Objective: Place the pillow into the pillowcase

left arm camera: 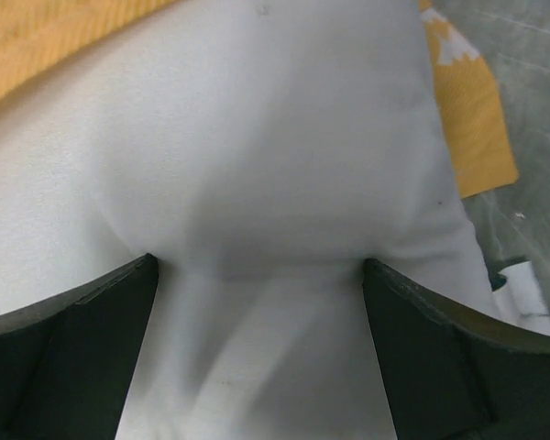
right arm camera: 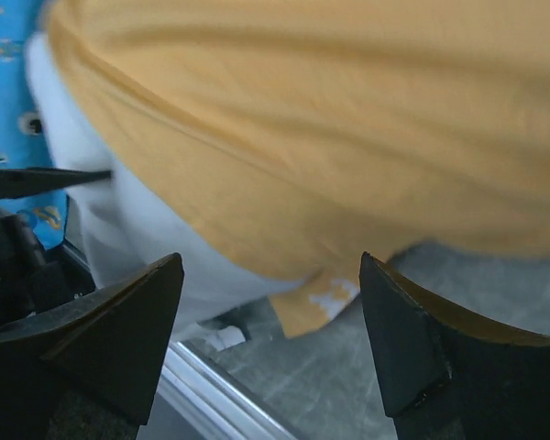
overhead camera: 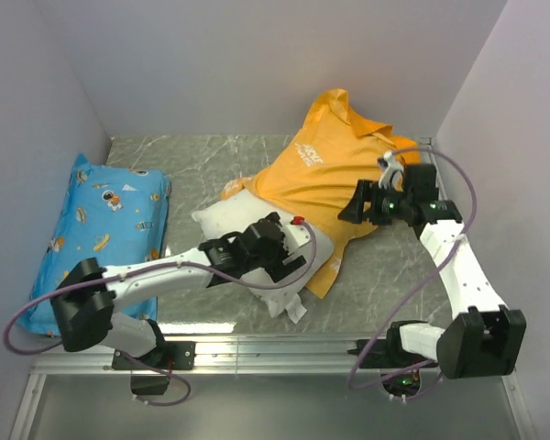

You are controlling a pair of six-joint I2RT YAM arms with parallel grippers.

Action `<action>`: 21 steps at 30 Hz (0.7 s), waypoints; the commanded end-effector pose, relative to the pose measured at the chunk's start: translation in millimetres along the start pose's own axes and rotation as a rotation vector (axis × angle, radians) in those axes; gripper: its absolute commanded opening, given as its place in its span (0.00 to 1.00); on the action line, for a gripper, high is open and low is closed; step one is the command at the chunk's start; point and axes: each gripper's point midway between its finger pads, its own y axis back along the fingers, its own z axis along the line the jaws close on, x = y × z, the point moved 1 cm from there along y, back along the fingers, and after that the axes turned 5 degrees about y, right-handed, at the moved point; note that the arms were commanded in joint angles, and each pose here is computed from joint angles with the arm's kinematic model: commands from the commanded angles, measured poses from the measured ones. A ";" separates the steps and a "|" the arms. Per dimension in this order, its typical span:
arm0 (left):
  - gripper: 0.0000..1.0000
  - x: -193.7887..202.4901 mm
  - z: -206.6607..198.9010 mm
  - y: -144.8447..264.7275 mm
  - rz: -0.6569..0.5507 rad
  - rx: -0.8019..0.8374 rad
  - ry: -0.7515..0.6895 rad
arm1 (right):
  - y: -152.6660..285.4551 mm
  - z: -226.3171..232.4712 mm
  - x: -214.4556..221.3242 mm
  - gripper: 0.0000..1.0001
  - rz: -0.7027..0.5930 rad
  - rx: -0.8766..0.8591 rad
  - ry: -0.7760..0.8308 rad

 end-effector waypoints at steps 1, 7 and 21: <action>0.99 -3.5 6.1 -25.7 0.002 -0.063 0.064 | -13.7 -37.0 46.6 0.84 0.064 0.095 -0.205; 0.15 -4.5 24.4 -49.3 0.096 0.091 0.341 | -22.1 -47.7 86.8 0.84 0.032 0.072 -0.259; 0.00 -46.8 59.3 -39.4 -0.001 0.263 0.621 | -98.4 -48.7 88.0 0.64 0.079 -0.058 -0.202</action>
